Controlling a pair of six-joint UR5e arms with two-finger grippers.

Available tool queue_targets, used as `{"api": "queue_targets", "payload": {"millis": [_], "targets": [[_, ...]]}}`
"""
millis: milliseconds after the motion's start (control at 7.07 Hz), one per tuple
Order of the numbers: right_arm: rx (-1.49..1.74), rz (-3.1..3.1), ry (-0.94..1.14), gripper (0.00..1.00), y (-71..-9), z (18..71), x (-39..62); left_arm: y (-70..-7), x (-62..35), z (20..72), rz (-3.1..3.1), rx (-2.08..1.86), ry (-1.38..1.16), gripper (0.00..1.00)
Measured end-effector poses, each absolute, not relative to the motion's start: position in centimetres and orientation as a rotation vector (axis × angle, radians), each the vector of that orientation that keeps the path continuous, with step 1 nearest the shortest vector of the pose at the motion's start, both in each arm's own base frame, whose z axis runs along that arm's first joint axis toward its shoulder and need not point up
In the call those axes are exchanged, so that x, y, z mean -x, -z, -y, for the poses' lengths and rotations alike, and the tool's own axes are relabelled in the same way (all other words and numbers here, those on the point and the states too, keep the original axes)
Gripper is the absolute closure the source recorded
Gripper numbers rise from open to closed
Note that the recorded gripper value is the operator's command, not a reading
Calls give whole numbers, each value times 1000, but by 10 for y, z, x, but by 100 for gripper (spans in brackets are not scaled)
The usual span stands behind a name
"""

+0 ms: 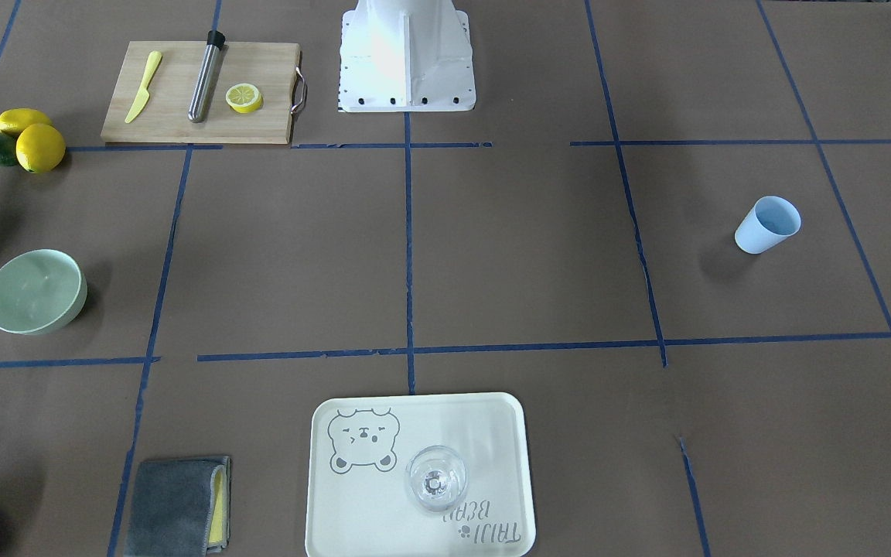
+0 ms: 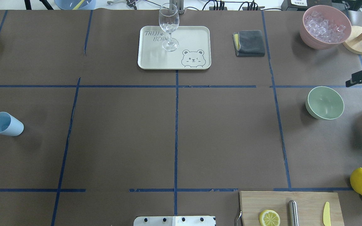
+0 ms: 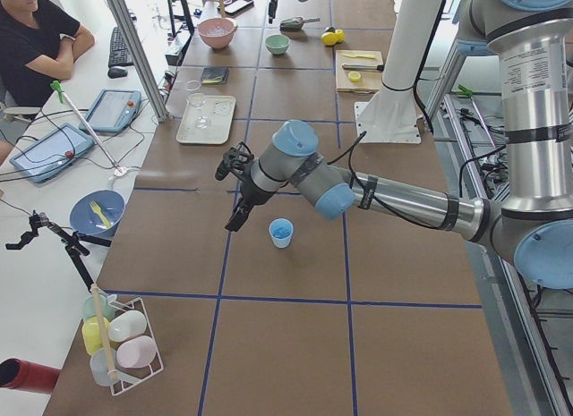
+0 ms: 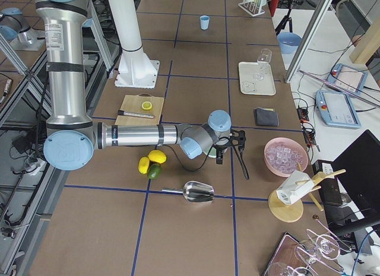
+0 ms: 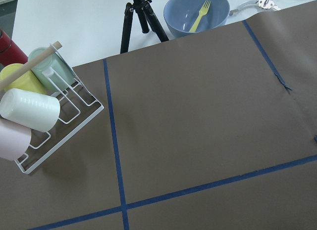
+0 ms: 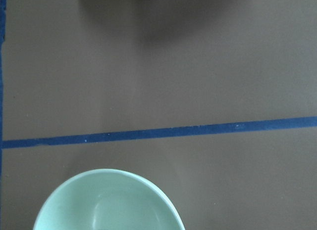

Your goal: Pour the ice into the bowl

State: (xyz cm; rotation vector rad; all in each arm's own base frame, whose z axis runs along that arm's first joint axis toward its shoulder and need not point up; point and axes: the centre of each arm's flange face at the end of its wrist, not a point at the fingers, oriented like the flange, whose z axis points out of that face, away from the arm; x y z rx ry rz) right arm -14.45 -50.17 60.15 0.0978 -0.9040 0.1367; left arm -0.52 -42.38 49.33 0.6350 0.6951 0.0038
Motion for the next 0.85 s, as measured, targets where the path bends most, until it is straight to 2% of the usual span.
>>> {"api": "queue_targets", "payload": {"millis": [141, 424, 565, 707, 848], "targets": [[-95, 888, -119, 0, -613, 492, 162, -489, 0, 417, -714, -641, 11, 0], [-86, 880, -94, 25, -633, 477, 175, -480, -13, 412, -747, -636, 23, 0], [-80, 878, -85, 66, -637, 474, 180, -477, -16, 412, -753, -636, 24, 0], [-78, 879, -75, 100, -637, 472, 185, -477, -17, 411, -755, -636, 24, 0], [-80, 882, -70, 100, -635, 473, 188, -476, -18, 411, -756, -635, 24, 0]]}}
